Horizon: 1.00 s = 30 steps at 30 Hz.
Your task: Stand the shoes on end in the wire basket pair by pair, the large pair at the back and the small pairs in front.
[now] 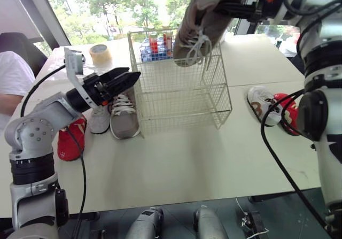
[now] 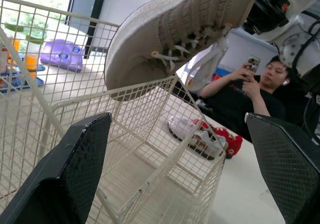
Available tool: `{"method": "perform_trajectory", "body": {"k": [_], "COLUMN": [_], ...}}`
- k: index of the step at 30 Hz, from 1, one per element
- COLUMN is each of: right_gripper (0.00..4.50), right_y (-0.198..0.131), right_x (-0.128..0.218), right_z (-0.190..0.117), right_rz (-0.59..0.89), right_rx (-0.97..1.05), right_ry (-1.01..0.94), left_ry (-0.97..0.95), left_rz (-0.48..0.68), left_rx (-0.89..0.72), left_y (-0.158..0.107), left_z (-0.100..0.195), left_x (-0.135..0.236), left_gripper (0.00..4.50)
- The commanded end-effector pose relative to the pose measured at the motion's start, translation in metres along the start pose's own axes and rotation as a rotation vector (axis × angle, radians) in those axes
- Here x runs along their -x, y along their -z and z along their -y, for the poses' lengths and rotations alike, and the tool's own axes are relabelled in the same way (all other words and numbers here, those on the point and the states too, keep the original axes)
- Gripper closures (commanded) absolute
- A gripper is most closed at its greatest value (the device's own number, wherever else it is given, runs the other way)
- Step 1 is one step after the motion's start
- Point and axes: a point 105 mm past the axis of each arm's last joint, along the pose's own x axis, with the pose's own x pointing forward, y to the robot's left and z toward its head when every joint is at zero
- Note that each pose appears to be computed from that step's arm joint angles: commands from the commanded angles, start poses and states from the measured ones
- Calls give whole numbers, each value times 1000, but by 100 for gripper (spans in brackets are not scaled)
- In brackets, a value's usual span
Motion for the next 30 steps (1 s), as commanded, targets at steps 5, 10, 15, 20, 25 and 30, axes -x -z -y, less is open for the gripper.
{"method": "perform_trajectory", "body": {"k": [5,10,15,20,25,30], "right_gripper": [272,21,4,4,4,4], "right_y": [20,34,30,29,30,42], "right_x": [0,-1,2,14,18,15], "right_z": [2,-3,3,19,18,5], "right_rz": [-77,-102,-79,-65,-34,-70], "right_rx": [-58,-115,-111,-131,-197,-204], "right_ry": [47,31,81,224,231,159], "left_ry": [4,13,20,38,49,72], "left_rz": [41,36,34,25,20,14], "left_rx": [-73,-73,-69,-56,-48,-39], "left_y": [-15,-13,-12,-9,-7,-5], "left_z": [9,11,11,13,11,11], "left_x": [1,-1,-4,-8,-14,-21], "left_gripper": [10,0,0,0,0,0]}}
